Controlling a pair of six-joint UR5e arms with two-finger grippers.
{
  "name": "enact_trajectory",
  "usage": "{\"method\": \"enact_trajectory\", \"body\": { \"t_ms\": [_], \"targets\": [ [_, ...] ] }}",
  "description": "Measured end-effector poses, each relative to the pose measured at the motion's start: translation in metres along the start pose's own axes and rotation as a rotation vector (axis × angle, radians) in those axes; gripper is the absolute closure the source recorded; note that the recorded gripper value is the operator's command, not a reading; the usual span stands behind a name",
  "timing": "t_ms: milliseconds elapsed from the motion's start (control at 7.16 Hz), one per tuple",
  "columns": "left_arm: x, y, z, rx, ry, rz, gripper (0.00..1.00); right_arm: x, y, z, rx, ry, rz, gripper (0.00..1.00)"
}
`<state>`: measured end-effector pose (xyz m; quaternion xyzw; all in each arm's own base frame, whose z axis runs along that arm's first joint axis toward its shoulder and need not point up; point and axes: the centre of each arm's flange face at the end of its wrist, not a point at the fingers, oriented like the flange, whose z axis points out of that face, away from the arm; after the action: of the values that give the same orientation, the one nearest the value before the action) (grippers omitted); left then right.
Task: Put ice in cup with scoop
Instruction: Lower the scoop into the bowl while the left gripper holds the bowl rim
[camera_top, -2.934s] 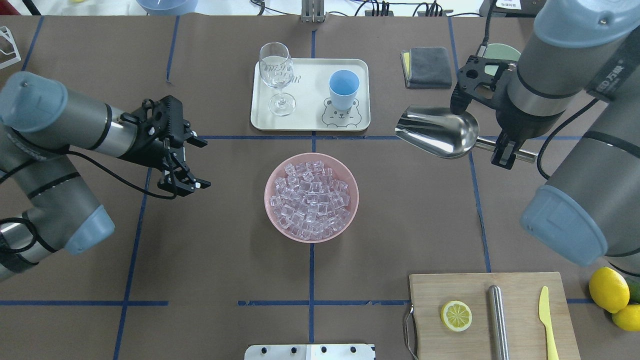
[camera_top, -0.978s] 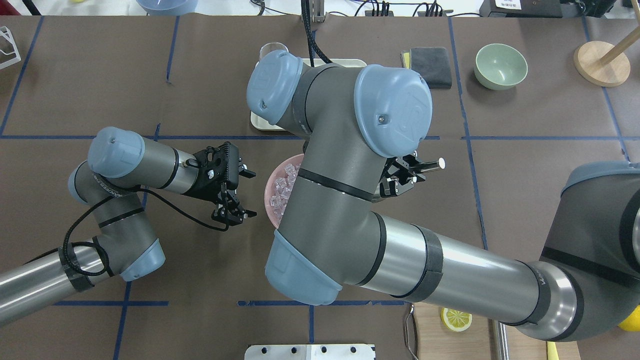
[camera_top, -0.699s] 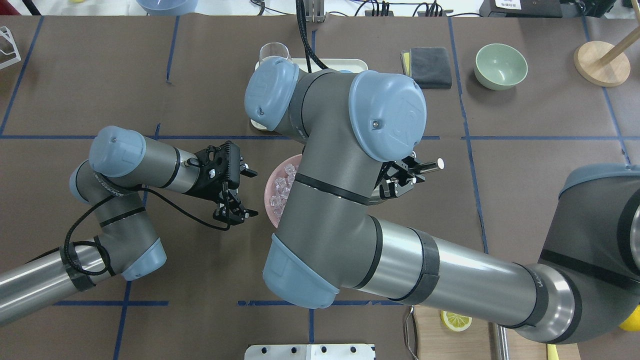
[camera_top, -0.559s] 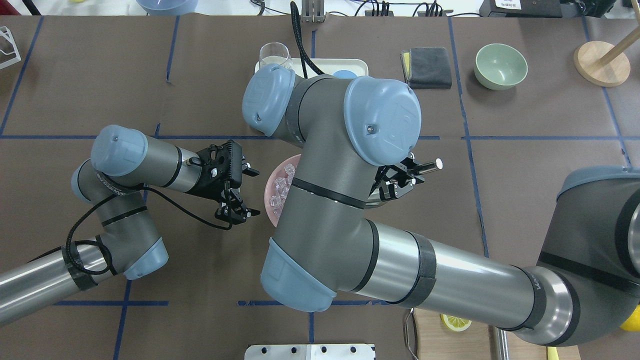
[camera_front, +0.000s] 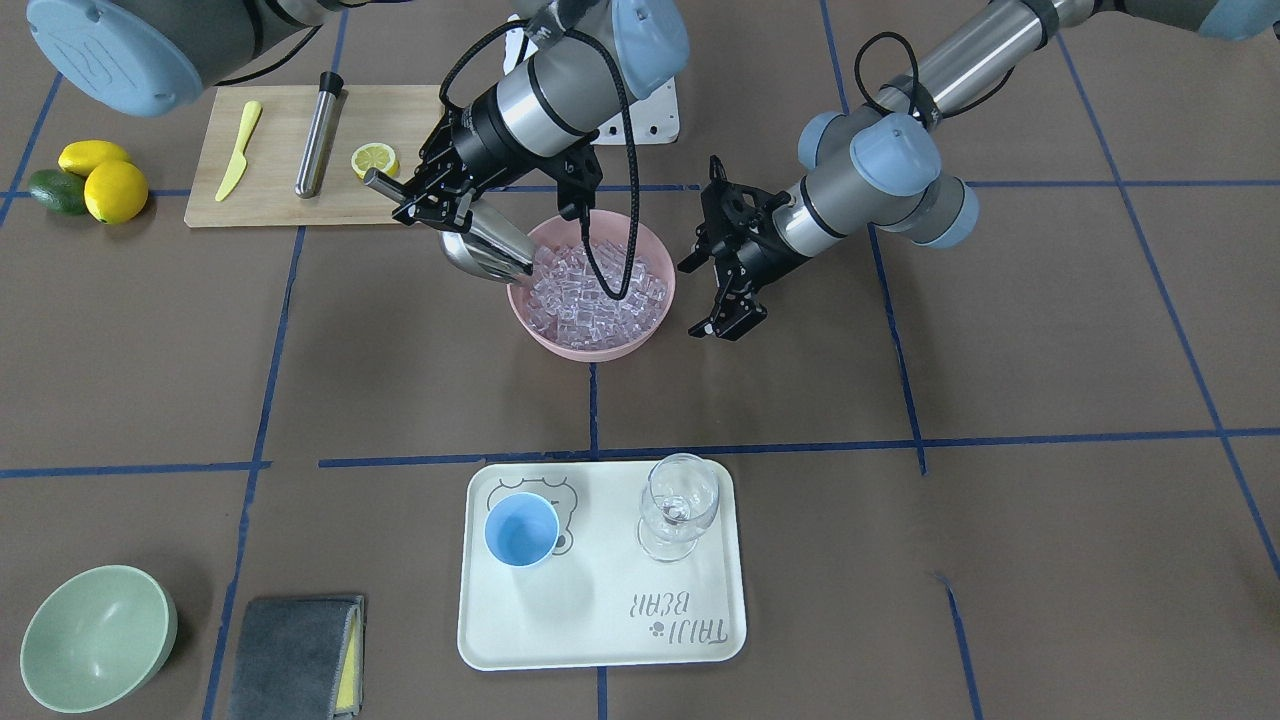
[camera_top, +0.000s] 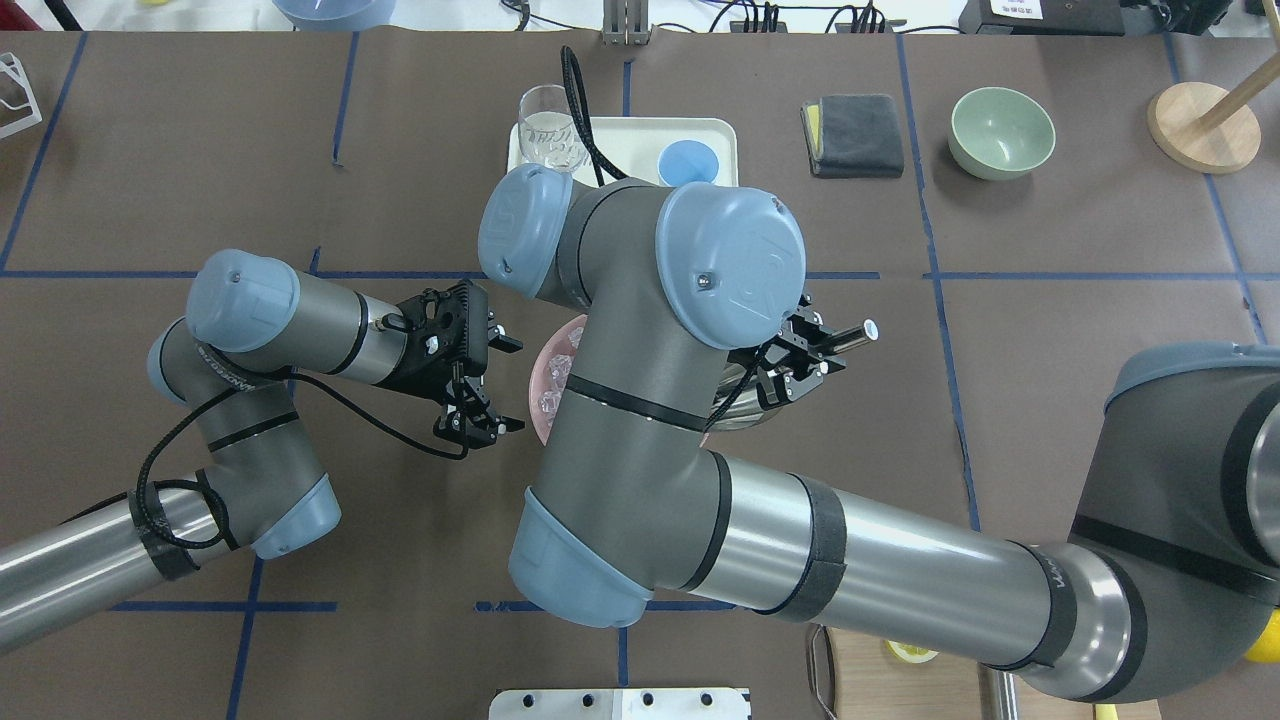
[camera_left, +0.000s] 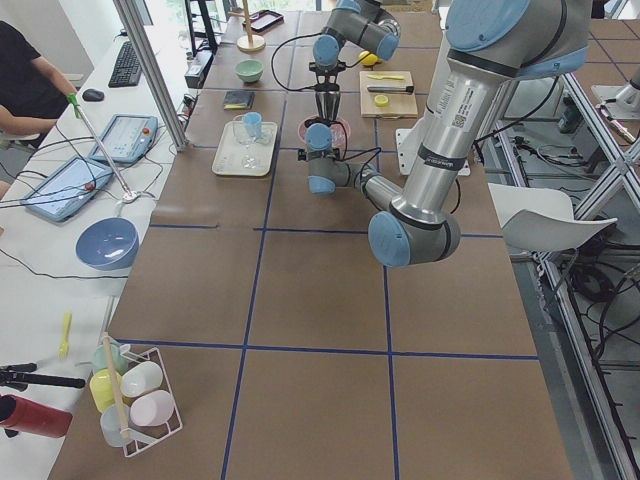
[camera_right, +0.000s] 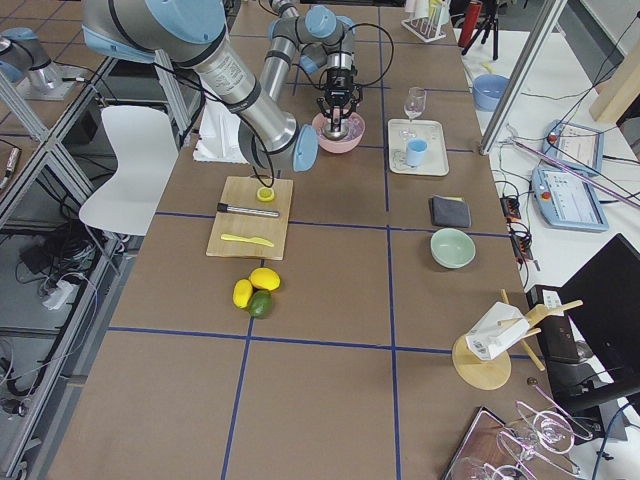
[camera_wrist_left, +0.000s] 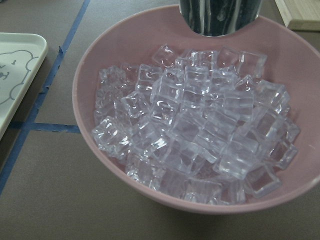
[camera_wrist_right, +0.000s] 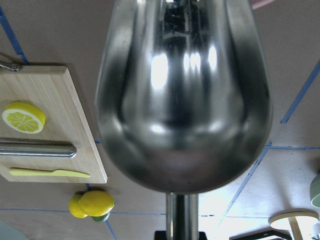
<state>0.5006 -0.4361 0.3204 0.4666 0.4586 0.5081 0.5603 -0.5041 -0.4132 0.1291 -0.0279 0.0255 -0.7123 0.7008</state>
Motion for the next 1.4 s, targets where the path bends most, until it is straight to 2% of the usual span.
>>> {"method": "enact_trajectory", "body": {
  "t_ms": [1397],
  "targets": [
    [0.001, -0.002, -0.002, 0.028, -0.001, 0.016, 0.0, 0.001, -0.038, 0.009, 0.027, 0.021, -0.027, 1.0]
  ]
}}
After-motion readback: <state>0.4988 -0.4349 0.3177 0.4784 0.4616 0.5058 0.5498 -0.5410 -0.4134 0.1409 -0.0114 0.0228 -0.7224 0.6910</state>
